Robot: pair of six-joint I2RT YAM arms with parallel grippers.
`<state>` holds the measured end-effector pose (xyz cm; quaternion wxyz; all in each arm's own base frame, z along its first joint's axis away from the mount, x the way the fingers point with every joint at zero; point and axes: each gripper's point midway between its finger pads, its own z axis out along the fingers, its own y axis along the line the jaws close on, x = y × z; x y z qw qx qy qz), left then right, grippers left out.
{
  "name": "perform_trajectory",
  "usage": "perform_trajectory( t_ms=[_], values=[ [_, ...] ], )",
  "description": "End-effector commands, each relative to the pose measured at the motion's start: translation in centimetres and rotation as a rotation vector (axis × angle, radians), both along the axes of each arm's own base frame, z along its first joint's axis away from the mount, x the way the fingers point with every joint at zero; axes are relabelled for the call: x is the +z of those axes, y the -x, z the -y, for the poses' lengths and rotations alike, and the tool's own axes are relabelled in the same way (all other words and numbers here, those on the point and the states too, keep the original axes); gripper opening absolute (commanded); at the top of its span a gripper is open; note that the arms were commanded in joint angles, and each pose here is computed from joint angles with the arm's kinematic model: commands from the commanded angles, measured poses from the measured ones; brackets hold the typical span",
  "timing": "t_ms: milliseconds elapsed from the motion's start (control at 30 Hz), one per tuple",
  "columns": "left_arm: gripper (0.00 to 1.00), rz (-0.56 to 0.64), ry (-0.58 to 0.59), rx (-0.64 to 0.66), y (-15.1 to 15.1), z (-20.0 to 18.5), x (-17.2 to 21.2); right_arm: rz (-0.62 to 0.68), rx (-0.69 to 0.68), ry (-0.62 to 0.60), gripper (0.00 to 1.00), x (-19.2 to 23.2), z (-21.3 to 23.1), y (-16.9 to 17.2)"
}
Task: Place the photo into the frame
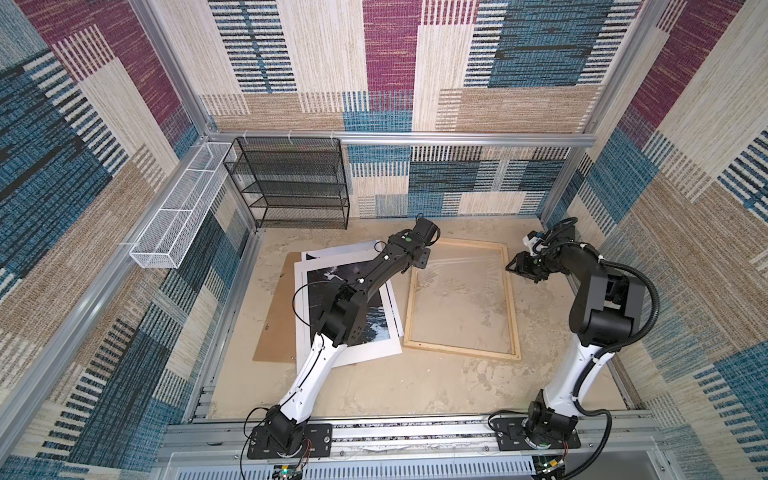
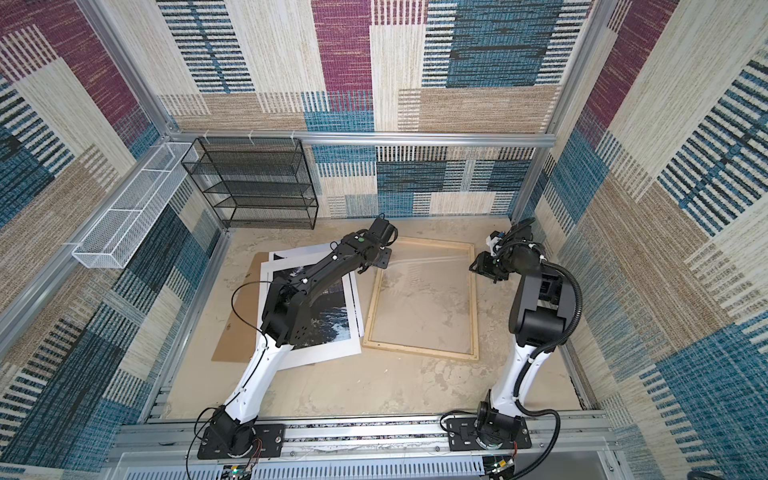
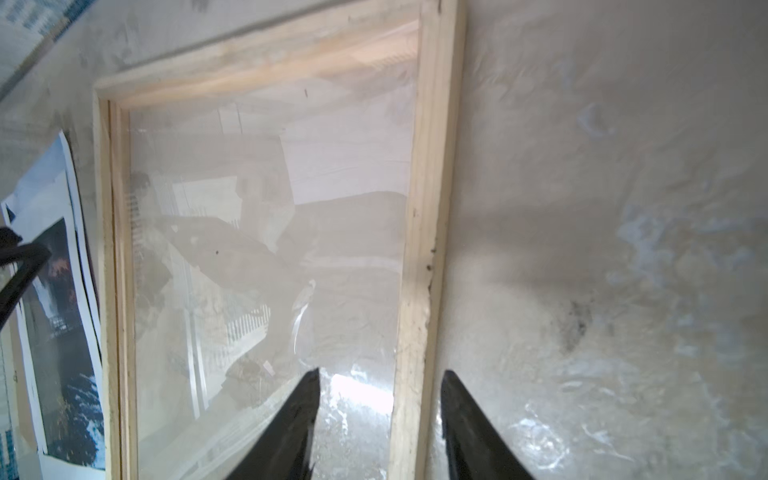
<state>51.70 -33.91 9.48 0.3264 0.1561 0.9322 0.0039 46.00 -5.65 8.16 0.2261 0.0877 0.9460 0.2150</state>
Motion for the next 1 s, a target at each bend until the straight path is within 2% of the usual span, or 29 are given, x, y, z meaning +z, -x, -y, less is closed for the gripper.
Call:
perform_trajectory(
  t_ms=[0,367,567,967],
  values=[
    [0.54,-0.043,0.026,0.02,1.2,-0.4,-0.1,0.084,-0.096,-0.031,0.49,1.8,0.6,-2.3],
    [0.46,-0.154,0.021,0.029,4.3,-1.6,-2.7,0.159,-0.206,-0.053,0.46,3.1,0.0,-5.9],
    [0.44,-0.184,0.035,0.033,5.1,-1.7,-3.5,0.186,-0.15,-0.009,0.45,2.8,-2.4,-8.5],
    [0.41,-0.219,0.077,0.01,5.9,-1.1,-4.3,0.134,-0.117,0.08,0.44,0.7,-1.9,-12.5]
  ],
)
